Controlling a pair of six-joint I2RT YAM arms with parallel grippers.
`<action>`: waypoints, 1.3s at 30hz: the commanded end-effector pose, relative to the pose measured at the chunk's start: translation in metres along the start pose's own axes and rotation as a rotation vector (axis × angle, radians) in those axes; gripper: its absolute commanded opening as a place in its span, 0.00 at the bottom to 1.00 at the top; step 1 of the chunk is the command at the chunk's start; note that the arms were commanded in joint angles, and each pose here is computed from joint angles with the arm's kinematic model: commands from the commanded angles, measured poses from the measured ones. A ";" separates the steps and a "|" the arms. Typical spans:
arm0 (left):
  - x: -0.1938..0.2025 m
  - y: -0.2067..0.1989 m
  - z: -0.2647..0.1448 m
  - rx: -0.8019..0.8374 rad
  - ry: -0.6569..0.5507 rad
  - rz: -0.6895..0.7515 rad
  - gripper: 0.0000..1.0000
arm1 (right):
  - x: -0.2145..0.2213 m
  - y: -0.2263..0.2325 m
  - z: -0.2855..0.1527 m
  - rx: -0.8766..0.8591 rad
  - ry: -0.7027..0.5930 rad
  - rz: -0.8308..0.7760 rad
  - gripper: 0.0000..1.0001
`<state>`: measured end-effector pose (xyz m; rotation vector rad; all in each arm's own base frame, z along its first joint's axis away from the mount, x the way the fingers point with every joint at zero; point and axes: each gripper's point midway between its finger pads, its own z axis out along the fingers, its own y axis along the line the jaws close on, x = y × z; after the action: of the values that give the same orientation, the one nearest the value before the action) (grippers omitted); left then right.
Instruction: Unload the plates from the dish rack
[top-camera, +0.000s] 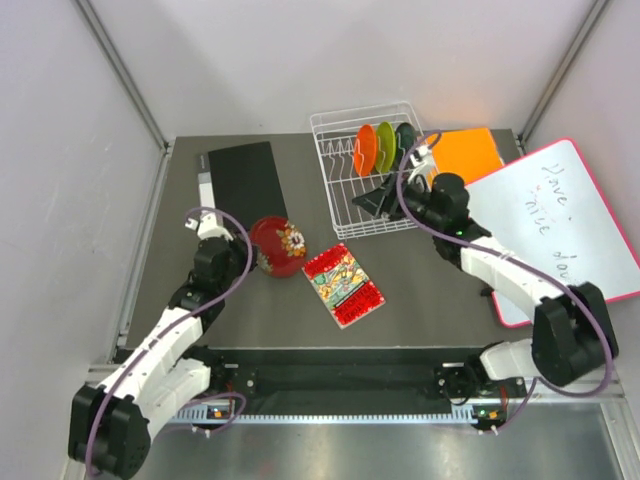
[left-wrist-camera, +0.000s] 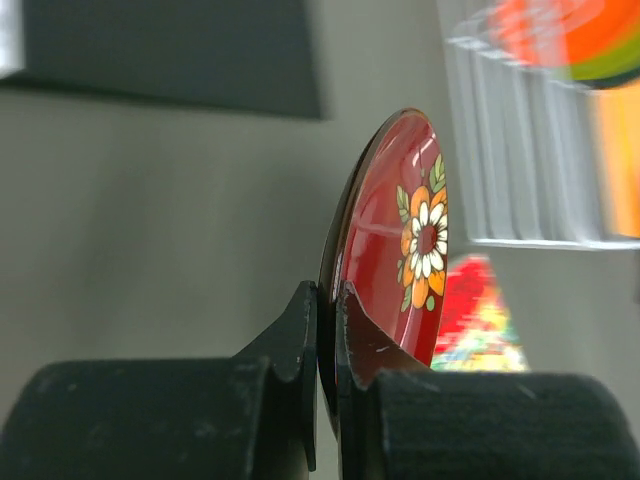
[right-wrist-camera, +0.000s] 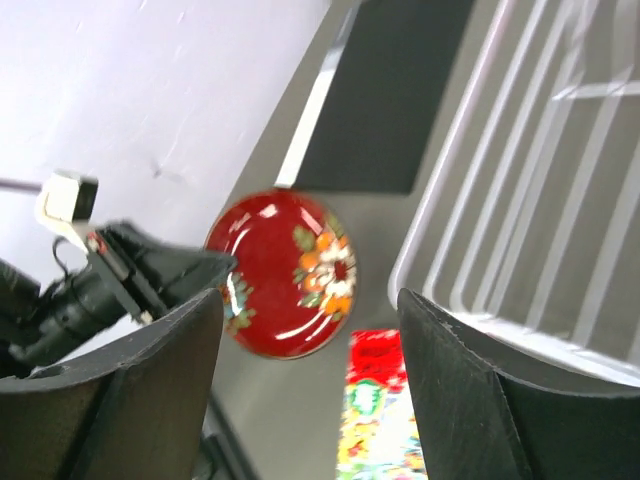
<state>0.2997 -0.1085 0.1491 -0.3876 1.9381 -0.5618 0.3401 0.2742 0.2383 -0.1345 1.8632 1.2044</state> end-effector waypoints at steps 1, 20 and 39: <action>0.001 0.055 -0.016 -0.267 -0.030 0.024 0.00 | -0.046 -0.001 -0.026 0.068 -0.093 -0.144 0.70; 0.042 0.112 -0.038 -0.488 0.034 -0.013 0.29 | -0.098 -0.066 -0.017 0.277 -0.063 -0.220 0.72; 0.041 0.122 -0.038 -0.556 0.029 -0.011 0.72 | -0.105 -0.108 0.029 0.370 0.059 -0.270 0.70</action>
<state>0.2389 -0.0237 0.0535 -0.7268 2.1550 -0.0362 0.4567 0.2015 0.2220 -0.1680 2.0388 0.7316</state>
